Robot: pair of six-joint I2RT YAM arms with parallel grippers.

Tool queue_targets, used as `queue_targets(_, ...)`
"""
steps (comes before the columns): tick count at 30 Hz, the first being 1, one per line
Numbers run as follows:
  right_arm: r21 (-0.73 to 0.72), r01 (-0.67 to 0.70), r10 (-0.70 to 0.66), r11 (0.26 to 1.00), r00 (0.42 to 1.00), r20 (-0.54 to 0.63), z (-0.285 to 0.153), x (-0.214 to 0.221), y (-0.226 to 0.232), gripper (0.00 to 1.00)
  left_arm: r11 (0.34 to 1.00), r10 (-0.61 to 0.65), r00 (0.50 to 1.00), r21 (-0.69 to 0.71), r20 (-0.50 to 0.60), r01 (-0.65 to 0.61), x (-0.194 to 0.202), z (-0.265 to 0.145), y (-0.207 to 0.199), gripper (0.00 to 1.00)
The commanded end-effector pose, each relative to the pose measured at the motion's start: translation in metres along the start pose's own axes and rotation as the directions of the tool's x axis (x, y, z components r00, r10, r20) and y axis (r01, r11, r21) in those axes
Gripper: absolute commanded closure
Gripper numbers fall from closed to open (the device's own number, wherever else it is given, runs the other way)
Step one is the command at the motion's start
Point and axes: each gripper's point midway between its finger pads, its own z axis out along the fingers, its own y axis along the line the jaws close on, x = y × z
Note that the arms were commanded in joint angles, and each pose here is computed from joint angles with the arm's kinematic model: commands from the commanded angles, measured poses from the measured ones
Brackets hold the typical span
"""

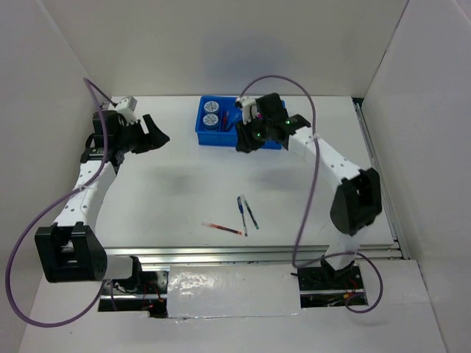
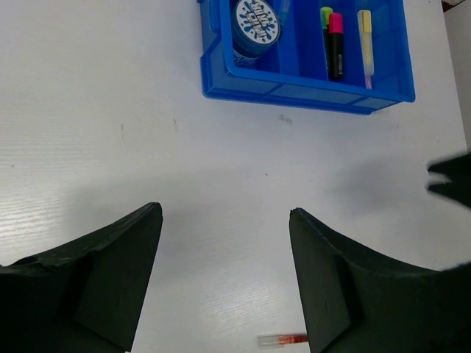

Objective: Sort the stationery into containers
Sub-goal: Pick up the pen from the center of the board.

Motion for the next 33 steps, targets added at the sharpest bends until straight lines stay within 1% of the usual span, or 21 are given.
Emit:
queue_targets(1,-0.2,0.293,-0.32,0.935,0.94,-0.118,-0.034,0.066,0.075,0.62,0.998,0.013,1.0,0.062,0.02,-0.014,-0.002,-0.015,-0.003,0.18)
queue_targets(2,-0.222,0.292,-0.334,0.93,0.924,-0.187,-0.032,0.1,0.08,0.62,0.998,0.003,0.999,0.063,0.034,-0.005,-0.005,-0.02,0.0,0.17)
queue_targets(3,-0.245,0.314,-0.366,0.917,0.907,-0.207,-0.032,0.116,0.097,0.62,0.997,0.0,1.0,0.072,0.027,-0.002,-0.002,-0.02,0.001,0.17)
queue_targets(4,-0.243,0.327,-0.378,0.913,0.902,-0.207,-0.038,0.122,0.103,0.62,0.995,0.013,1.0,0.103,0.023,-0.015,-0.002,-0.023,-0.005,0.16)
queue_targets(5,-0.256,0.313,-0.375,0.915,0.893,-0.248,-0.038,0.145,0.106,0.62,0.991,0.056,0.998,0.123,0.021,-0.059,0.0,-0.025,-0.007,0.16)
queue_targets(6,-0.263,0.317,-0.378,0.911,0.896,-0.232,-0.04,0.147,0.117,0.62,0.987,0.073,0.997,0.145,0.004,-0.072,0.004,-0.028,-0.011,0.16)
queue_targets(7,-0.27,0.308,-0.377,0.912,0.889,-0.26,-0.039,0.163,0.118,0.62,0.979,0.101,0.995,0.176,0.002,-0.1,0.006,-0.032,-0.017,0.16)
queue_targets(8,-0.273,0.304,-0.376,0.913,0.887,-0.268,-0.039,0.17,0.122,0.62,0.972,0.148,0.989,0.185,0.008,-0.147,0.008,-0.035,-0.018,0.16)
queue_targets(9,-0.276,0.301,-0.375,0.913,0.886,-0.274,-0.035,0.174,0.125,0.62,0.97,0.16,0.987,0.183,0.003,-0.158,0.011,-0.037,-0.016,0.16)
queue_targets(10,-0.295,0.31,-0.395,0.904,0.87,-0.295,-0.034,0.188,0.133,0.62,0.968,0.177,0.984,0.177,0.024,-0.178,0.008,-0.042,-0.018,0.16)
queue_targets(12,-0.291,0.33,-0.417,0.898,0.85,-0.323,-0.026,0.201,0.137,0.62,0.966,0.188,0.982,0.173,0.032,-0.19,0.009,-0.044,-0.018,0.16)
queue_targets(13,-0.324,0.348,-0.453,0.88,0.821,-0.348,-0.022,0.224,0.153,0.63,0.964,0.192,0.98,0.177,0.044,-0.197,0.008,-0.047,-0.02,0.16)
queue_targets(15,-0.326,0.357,-0.46,0.875,0.822,-0.335,-0.019,0.226,0.156,0.62,0.965,0.188,0.981,0.177,0.042,-0.193,0.009,-0.047,-0.02,0.16)
queue_targets(17,-0.336,0.372,-0.481,0.865,0.805,-0.348,-0.016,0.239,0.161,0.62,0.968,0.181,0.983,0.171,0.039,-0.185,0.01,-0.047,-0.019,0.17)
queue_targets(24,-0.334,0.374,-0.483,0.865,0.801,-0.354,-0.002,0.255,0.168,0.58,0.969,0.173,0.984,0.174,0.034,-0.176,0.013,-0.045,-0.018,0.17)
queue_targets(28,-0.302,0.387,-0.479,0.871,0.805,-0.35,0.004,0.254,0.164,0.55,0.968,0.174,0.984,0.175,0.039,-0.178,0.011,-0.045,-0.018,0.18)
queue_targets(33,-0.287,0.399,-0.483,0.871,0.803,-0.349,0.008,0.255,0.161,0.56,0.969,0.165,0.985,0.179,0.042,-0.17,0.012,-0.042,-0.017,0.18)
